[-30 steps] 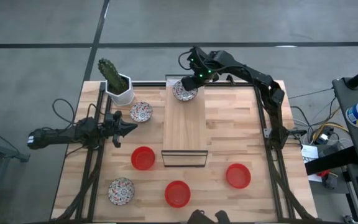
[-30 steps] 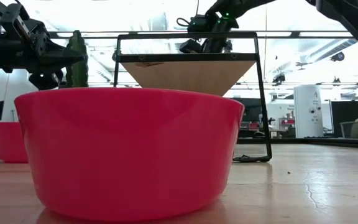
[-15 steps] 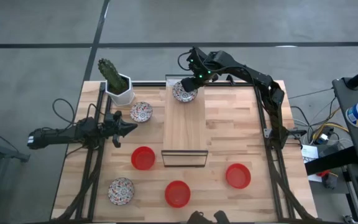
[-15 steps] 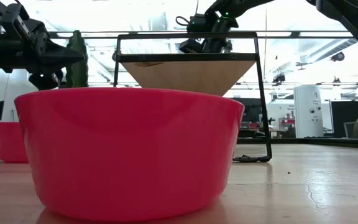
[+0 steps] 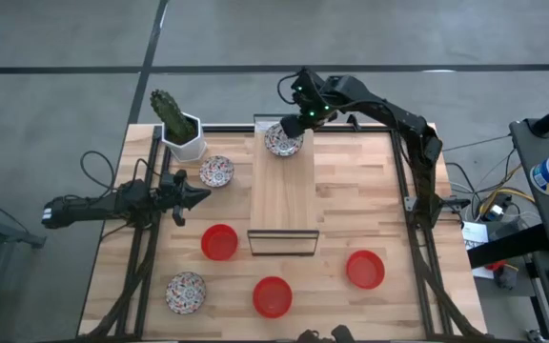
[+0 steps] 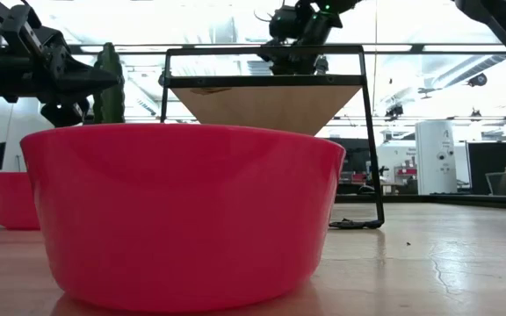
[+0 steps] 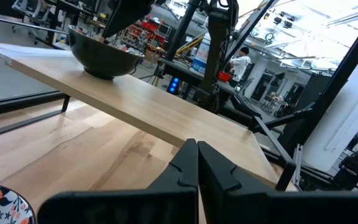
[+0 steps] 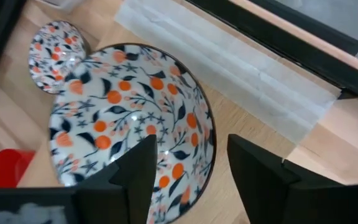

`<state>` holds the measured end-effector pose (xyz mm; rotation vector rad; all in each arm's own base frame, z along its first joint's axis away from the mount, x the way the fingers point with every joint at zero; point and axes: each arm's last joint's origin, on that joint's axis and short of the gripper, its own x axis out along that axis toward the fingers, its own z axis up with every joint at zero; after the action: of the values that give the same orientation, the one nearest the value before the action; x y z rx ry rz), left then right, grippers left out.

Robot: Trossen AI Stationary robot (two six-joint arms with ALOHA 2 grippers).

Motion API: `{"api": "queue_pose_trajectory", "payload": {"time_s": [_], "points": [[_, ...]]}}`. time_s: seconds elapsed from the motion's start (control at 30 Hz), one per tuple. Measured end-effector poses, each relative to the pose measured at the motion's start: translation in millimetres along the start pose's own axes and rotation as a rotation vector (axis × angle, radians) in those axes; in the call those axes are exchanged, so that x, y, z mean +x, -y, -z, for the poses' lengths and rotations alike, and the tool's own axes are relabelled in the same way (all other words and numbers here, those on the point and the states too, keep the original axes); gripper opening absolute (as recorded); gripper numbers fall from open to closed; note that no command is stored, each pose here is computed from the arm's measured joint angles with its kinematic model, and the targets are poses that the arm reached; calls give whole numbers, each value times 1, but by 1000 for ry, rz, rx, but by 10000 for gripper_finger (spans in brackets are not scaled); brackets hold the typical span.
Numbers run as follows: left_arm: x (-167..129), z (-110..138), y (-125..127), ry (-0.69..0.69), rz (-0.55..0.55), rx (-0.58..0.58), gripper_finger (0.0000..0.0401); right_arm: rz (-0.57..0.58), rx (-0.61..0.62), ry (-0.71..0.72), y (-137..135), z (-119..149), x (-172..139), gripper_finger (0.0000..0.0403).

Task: Pick & Place Mini bowls
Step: Put the middle red bowl on the shelf

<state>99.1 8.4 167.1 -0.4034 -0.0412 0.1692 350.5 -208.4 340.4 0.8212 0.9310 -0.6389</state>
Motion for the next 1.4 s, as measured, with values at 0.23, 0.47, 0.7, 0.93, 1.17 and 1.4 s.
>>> {"api": "queue_pose_trajectory", "payload": {"time_s": [0.23, 0.47, 0.7, 0.93, 1.17, 1.4], "points": [[0, 0, 0, 0, 0, 0, 0, -29, -109, 38, -7, 11, -32, 198], [0, 0, 0, 0, 0, 0, 0, -37, -402, -30, -24, 47, -69, 199], [0, 0, 0, 0, 0, 0, 0, -60, -680, -161, -46, 100, -97, 198], [0, 0, 0, 0, 0, 0, 0, -118, -800, -213, -68, 154, -110, 187], [0, 0, 0, 0, 0, 0, 0, -45, -879, -353, -71, 221, -90, 183], [0, 0, 0, 0, 0, 0, 0, -36, -950, -437, -63, 282, -55, 178]]}}
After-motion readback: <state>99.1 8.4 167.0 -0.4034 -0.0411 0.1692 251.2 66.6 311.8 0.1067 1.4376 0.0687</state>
